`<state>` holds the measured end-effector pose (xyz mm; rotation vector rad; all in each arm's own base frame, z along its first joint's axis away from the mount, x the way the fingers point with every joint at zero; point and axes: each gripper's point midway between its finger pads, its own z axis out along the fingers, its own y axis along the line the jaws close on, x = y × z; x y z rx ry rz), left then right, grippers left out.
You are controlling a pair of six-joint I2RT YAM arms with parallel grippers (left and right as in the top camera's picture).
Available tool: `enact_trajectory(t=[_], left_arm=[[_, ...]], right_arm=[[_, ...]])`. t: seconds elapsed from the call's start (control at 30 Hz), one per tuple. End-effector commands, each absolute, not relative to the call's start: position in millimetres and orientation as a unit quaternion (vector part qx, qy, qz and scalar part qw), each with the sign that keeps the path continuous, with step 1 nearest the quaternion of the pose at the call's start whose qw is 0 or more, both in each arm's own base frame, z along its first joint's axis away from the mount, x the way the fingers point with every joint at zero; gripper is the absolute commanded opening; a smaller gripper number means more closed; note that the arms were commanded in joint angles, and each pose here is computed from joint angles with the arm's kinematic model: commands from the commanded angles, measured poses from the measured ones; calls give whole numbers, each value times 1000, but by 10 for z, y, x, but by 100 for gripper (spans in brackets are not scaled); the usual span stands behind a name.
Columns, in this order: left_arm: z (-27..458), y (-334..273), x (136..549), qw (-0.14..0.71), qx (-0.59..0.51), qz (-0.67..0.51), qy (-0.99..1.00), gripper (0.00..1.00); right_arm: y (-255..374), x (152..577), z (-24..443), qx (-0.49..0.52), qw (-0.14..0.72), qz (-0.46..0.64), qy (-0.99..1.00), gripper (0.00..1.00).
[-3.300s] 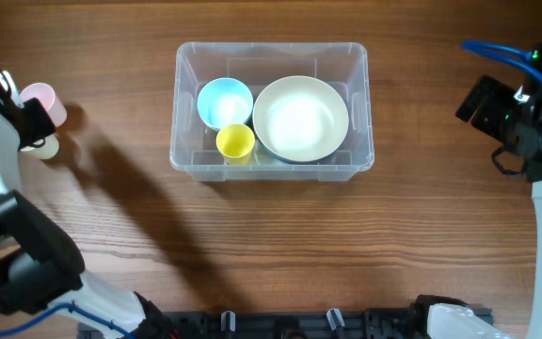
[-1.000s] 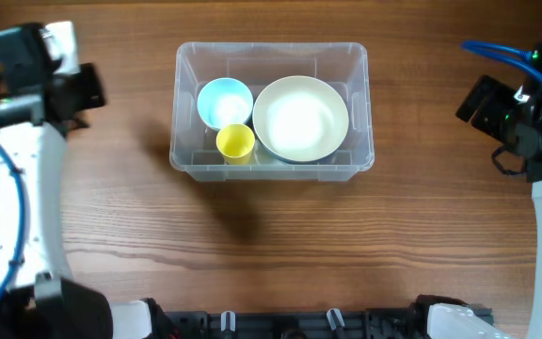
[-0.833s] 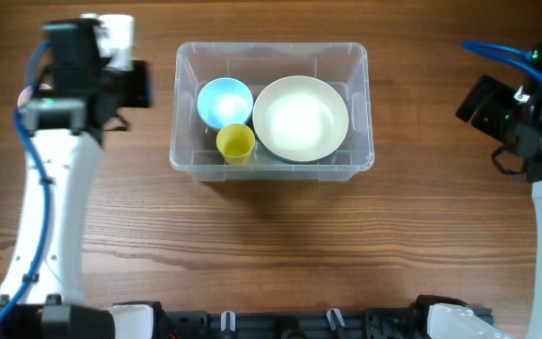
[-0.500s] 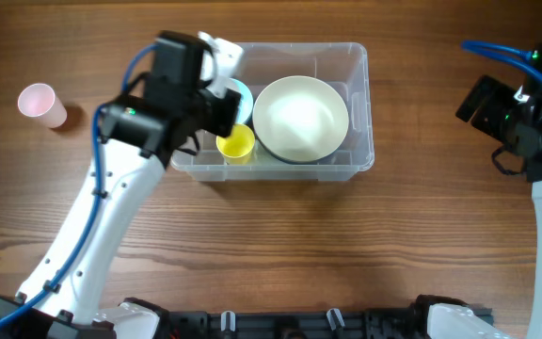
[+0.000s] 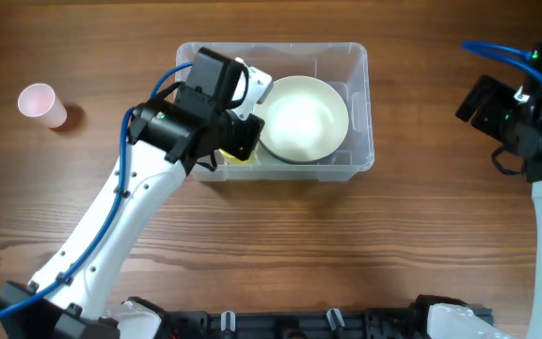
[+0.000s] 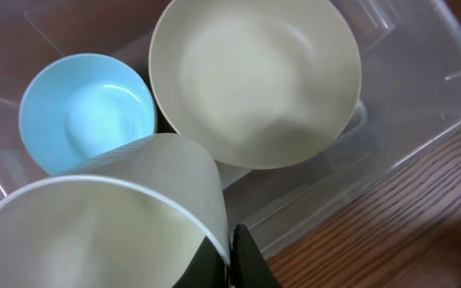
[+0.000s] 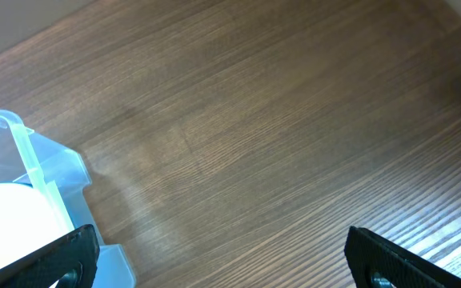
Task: Pack container
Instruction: 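Lower the pale green cup into the yellow cup in the box, release, then move the left gripper back over the pink cup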
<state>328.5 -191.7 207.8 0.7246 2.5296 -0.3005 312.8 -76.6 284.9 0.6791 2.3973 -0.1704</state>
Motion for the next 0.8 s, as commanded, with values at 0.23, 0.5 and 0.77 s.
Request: enact_trajectory(t=[0.23,0.5,0.77], left_arm=[[1571,-1821,3411,188,258,-53,946,4],[1485,-1825,3417,176,258,-51,949,4],[1485,-1826,3415,176,259,-51,949,45]], right_arm=[[-806,3155,2901,267,324,-70,905,100],[-807,3154,2901,267,324,-70,905,100],[-806,3155,2901,267,324,-70,905,100]])
